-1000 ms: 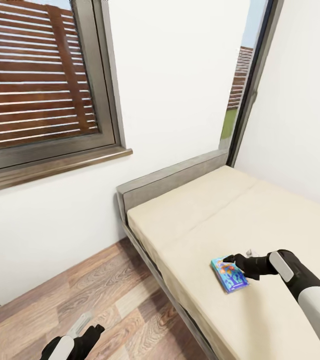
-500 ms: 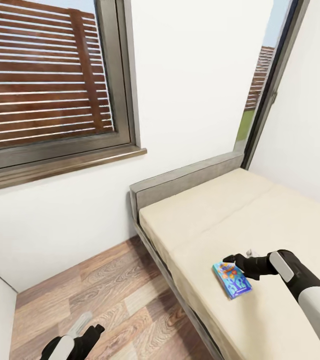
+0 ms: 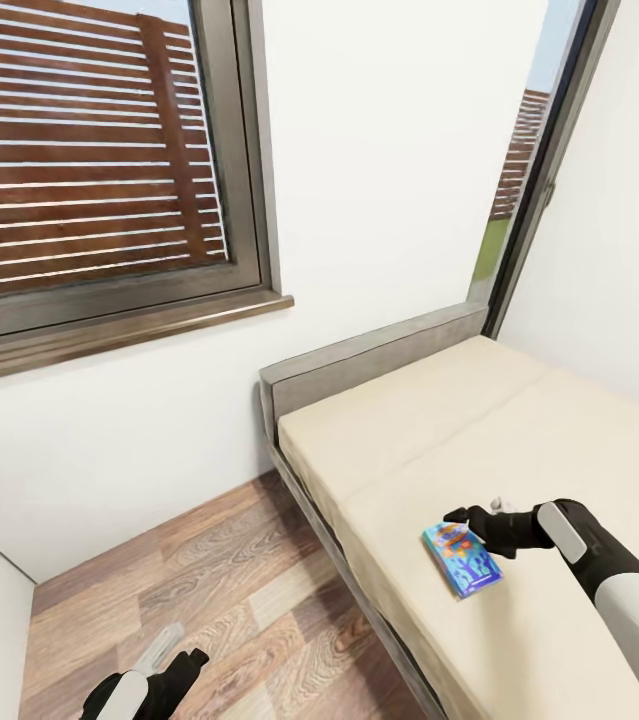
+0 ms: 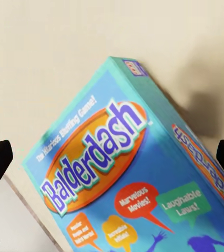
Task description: Put all the toys in the child's room - the three board games (two on the bed and one on the table), the two jigsaw puzzles on the table, and the tennis ball on the table - inside the toy box on the table in the child's room.
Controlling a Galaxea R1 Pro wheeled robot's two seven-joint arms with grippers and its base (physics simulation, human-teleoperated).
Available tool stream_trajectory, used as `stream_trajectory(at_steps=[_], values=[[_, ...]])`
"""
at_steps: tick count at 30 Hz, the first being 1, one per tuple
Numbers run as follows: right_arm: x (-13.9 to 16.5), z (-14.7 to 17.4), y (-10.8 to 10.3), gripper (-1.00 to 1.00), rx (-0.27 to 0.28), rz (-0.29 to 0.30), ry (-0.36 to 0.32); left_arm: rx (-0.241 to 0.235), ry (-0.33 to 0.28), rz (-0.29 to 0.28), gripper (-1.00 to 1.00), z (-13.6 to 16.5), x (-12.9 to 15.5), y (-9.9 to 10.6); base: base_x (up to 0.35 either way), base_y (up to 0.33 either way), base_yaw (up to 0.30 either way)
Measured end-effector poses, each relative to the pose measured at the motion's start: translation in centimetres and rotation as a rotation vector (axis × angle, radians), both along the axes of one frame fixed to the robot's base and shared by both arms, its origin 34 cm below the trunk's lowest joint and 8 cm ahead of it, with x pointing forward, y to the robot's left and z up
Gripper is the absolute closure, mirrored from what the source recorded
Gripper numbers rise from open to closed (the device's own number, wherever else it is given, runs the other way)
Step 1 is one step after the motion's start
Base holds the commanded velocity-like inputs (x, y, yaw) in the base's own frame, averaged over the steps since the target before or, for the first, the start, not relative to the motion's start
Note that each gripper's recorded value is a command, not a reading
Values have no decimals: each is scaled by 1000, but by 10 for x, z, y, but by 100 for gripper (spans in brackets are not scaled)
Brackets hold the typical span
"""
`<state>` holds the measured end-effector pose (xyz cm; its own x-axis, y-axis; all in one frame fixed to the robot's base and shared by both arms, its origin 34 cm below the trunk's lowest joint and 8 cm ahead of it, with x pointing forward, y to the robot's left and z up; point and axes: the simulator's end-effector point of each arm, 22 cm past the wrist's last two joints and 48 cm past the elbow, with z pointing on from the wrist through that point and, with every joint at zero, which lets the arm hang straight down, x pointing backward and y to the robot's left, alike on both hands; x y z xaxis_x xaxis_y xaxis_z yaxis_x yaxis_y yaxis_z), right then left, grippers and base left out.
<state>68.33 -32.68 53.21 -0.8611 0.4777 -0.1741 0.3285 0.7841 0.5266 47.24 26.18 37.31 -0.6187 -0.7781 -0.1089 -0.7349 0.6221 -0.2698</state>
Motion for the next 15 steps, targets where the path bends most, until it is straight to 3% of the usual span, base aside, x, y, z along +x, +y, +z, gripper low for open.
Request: stream_trajectory(at_steps=[15], values=[[-1, -1, 3, -100, 17, -7, 5, 0, 0, 0, -100, 0, 0, 0, -119, -97, 2]])
